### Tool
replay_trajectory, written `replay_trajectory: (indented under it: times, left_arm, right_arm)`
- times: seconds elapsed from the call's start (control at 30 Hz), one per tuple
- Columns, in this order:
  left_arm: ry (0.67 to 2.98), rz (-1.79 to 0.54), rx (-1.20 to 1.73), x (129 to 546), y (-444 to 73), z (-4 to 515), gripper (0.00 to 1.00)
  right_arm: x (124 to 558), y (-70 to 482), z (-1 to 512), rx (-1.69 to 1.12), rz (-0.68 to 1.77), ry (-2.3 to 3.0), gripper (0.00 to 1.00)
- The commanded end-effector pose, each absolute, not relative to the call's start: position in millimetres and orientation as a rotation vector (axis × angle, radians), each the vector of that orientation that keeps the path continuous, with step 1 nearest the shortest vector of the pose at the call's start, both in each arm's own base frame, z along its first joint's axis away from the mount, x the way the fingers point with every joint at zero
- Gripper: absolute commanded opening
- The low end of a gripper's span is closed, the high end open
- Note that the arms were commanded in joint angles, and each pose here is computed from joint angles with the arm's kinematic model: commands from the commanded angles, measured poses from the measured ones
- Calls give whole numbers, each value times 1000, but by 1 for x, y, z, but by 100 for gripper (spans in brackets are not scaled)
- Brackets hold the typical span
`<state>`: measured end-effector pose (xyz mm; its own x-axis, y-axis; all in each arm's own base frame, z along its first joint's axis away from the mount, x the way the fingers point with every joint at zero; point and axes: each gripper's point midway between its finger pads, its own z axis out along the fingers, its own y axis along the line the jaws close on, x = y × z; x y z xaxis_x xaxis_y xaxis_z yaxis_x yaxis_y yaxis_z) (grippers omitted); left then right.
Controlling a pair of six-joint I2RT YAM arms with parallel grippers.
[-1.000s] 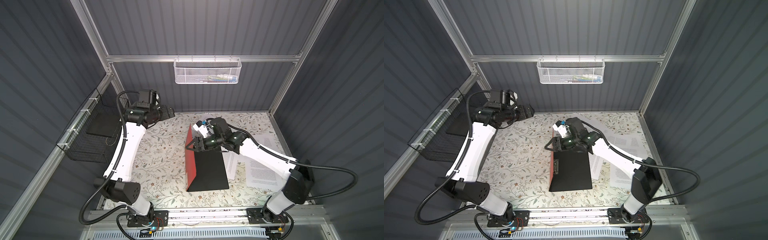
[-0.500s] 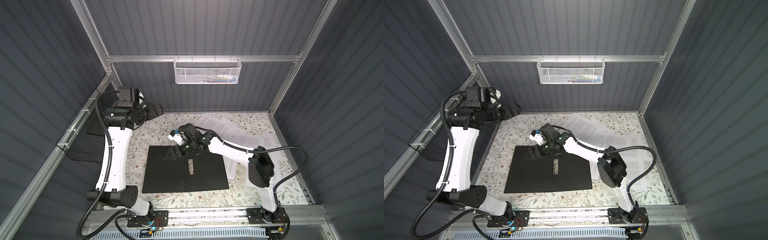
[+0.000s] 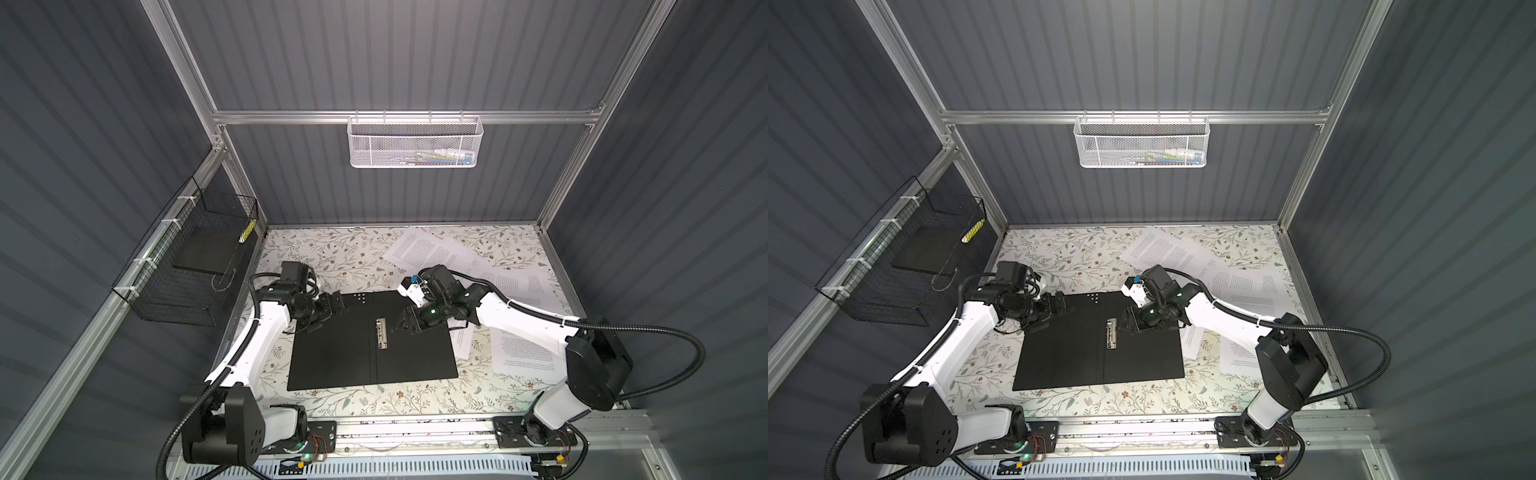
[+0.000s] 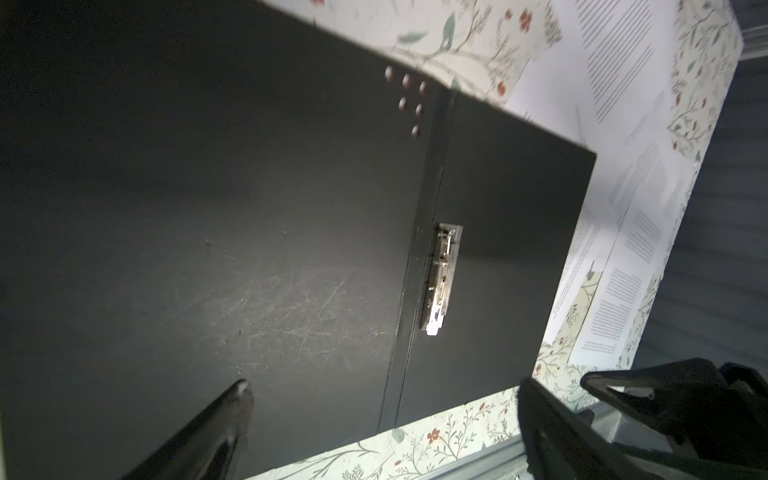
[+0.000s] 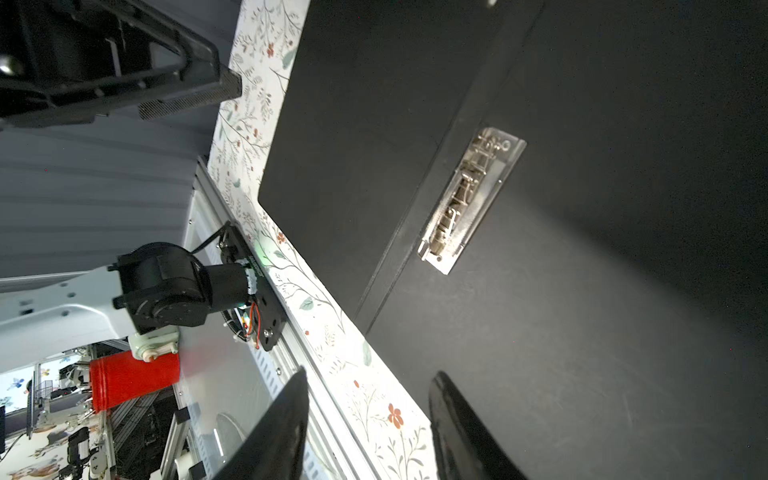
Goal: Put the files into the folder
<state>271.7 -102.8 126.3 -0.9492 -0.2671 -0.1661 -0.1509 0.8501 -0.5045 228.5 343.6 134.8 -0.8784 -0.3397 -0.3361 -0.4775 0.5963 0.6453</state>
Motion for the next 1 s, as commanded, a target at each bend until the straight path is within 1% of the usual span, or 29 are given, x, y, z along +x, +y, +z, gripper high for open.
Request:
replay_trajectory:
  times: [0.0, 0.07, 0.2, 0.37, 0.4, 0.47, 0.53, 0.67, 0.7, 0.8, 0.97]
  left_arm:
    - [2713, -874, -261, 293, -121, 126, 100]
    - [2730, -856, -279, 295, -119, 115, 100]
    - [2711, -863, -336, 294, -118, 94, 100]
    - [2697, -845, -367, 293, -115, 83, 100]
    - [2707, -825, -370, 290, -113, 79, 100]
    - [2741, -765, -381, 284, -106, 64, 100]
    - [2815, -680, -448, 272, -97, 44, 100]
    - [2916, -658, -549, 257, -95, 20, 100]
    - [2930, -655, -573, 255, -94, 16, 100]
    - [2927, -658, -603, 251, -94, 16, 100]
    - [2922, -524, -619, 240, -78, 15, 100]
  right_arm:
    - [233, 352, 135, -703, 1166, 2618, 48]
    - [235, 354, 130, -673, 1166, 2637, 48]
    - [239, 358, 114, -590, 1178, 2683, 52]
    - [245, 368, 101, -548, 1147, 2671, 62]
    - [244, 373, 94, -564, 1132, 2681, 62]
    - [245, 379, 75, -570, 1086, 2701, 59]
    - [244, 388, 58, -554, 1095, 2714, 52]
    - [243, 399, 41, -519, 1082, 2721, 45]
    - [242, 401, 39, -508, 1084, 2729, 42]
    - [238, 404, 36, -475, 1103, 2746, 40]
    - [227, 406, 28, -447, 1131, 2774, 33]
